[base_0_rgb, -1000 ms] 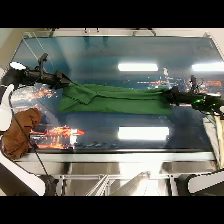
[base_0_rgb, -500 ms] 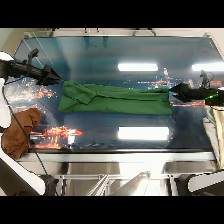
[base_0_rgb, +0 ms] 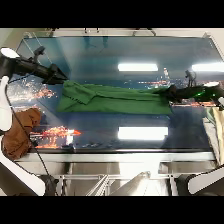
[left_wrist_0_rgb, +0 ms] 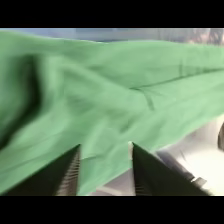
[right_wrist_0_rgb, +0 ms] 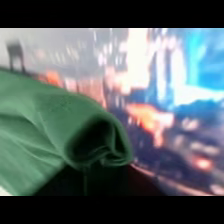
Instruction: Fold the shirts.
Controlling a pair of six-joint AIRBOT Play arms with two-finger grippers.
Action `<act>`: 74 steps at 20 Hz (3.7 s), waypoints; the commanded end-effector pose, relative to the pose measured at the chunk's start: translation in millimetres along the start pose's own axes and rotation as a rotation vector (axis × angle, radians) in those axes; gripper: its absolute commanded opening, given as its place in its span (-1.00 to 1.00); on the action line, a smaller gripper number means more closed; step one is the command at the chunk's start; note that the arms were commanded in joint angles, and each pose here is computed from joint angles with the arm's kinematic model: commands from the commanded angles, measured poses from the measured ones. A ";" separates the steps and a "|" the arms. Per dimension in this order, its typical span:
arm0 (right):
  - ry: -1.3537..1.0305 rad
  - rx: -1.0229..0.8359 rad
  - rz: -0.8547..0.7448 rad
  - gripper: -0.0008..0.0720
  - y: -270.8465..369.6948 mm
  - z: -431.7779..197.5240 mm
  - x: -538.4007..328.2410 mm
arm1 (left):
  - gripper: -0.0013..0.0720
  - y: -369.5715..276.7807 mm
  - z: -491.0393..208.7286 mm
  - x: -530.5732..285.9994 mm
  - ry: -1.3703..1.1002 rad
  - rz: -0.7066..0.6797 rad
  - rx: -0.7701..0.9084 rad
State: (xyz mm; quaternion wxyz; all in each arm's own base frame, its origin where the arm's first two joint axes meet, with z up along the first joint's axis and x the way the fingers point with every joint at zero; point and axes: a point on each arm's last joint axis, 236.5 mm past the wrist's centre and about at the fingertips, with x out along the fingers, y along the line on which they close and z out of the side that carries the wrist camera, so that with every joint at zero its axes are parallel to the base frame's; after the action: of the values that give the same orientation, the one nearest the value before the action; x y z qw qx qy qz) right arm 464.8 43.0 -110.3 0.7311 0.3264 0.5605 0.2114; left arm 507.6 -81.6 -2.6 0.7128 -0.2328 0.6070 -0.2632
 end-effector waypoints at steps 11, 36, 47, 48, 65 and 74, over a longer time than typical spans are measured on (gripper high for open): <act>0.052 -0.180 0.133 -0.94 132.4 3.0 -139.6 | -0.97 -136.9 -83.7 246.9 0.259 -0.088 0.208; 0.207 -0.457 0.370 -0.74 390.6 -139.6 172.7 | -0.97 -250.1 -21.4 -153.0 -0.261 -0.492 0.412; 0.262 -0.126 -0.225 -0.63 154.0 -64.9 -4.9 | -0.97 -220.3 -85.2 -111.4 -0.139 -0.526 0.326; 0.243 -0.027 -0.246 -0.06 129.5 -64.4 -1.9 | -0.97 -214.4 -91.2 -108.2 -0.132 -0.529 0.311; 0.298 0.044 0.308 -0.94 189.7 -63.9 69.6 | -0.97 -196.0 -101.2 -94.0 -0.121 -0.540 0.232; -0.345 0.238 0.135 -0.94 160.4 56.7 -258.3 | -0.97 -196.0 -107.2 -93.5 -0.097 -0.543 0.240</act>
State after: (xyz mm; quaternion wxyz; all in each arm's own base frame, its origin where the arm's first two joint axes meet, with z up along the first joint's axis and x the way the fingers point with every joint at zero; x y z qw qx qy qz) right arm 483.0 50.5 136.7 0.7391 0.4317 0.4632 0.2297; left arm 375.4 -168.5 178.2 0.6708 -0.3161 0.4490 -0.4984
